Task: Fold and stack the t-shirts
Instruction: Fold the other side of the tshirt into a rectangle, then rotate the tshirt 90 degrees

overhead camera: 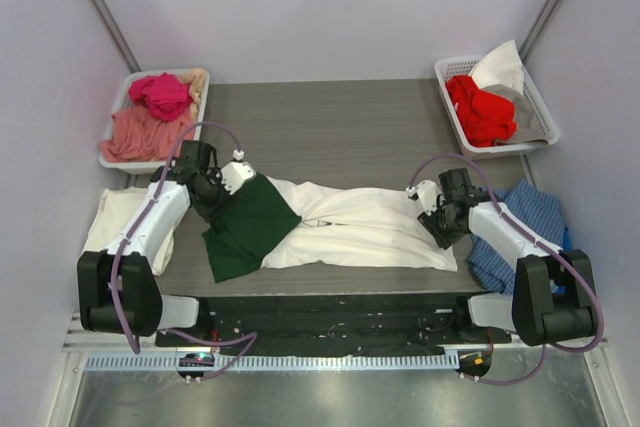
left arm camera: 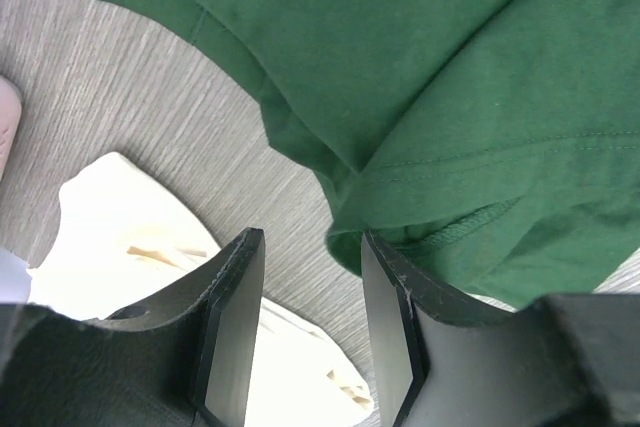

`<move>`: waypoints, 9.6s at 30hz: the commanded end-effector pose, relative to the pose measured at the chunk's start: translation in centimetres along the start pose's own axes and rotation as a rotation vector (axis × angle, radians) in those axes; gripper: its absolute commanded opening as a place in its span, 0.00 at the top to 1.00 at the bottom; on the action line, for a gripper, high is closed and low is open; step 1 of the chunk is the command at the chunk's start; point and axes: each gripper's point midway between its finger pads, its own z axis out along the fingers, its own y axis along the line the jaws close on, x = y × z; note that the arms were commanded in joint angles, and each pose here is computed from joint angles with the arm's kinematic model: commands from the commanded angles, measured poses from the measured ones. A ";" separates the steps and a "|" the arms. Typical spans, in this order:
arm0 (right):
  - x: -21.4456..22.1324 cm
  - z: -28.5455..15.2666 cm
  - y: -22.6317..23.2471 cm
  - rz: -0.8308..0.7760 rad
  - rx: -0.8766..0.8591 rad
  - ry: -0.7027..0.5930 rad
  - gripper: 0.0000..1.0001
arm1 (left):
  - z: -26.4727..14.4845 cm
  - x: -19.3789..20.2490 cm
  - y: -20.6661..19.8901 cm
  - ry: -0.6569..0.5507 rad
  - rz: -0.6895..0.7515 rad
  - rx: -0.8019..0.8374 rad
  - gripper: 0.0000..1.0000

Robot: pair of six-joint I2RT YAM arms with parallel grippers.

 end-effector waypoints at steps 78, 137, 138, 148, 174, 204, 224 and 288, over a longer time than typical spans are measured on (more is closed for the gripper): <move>-0.5 0.6 -0.4 0.011 0.011 0.009 0.58 | -5.3 0.8 -12.7 -0.148 0.212 0.522 0.58; 0.6 1.6 0.2 0.007 -0.011 0.050 0.58 | -0.7 -4.5 -18.0 -0.118 0.398 0.590 1.00; 0.6 1.6 0.2 0.007 -0.011 0.050 0.58 | -0.8 -4.6 -18.1 -0.120 0.403 0.588 1.00; 0.7 1.6 0.2 0.007 -0.012 0.051 0.58 | -0.8 -5.2 -19.8 -0.114 0.425 0.600 1.00; -0.5 1.1 -1.3 0.011 0.056 0.014 0.58 | -1.8 -8.5 -15.9 -0.276 0.480 0.265 0.52; -7.1 -3.8 -3.4 -0.057 0.114 -0.155 0.18 | 5.2 -8.0 -4.7 -0.191 0.186 0.017 0.16; -8.2 -2.6 -2.9 -0.093 0.079 -0.160 0.19 | 7.3 -5.4 -3.1 -0.116 0.129 0.021 0.15; -9.8 3.2 10.8 -0.444 -0.217 -0.120 0.20 | 22.2 -31.5 12.3 -0.236 0.323 -0.355 0.12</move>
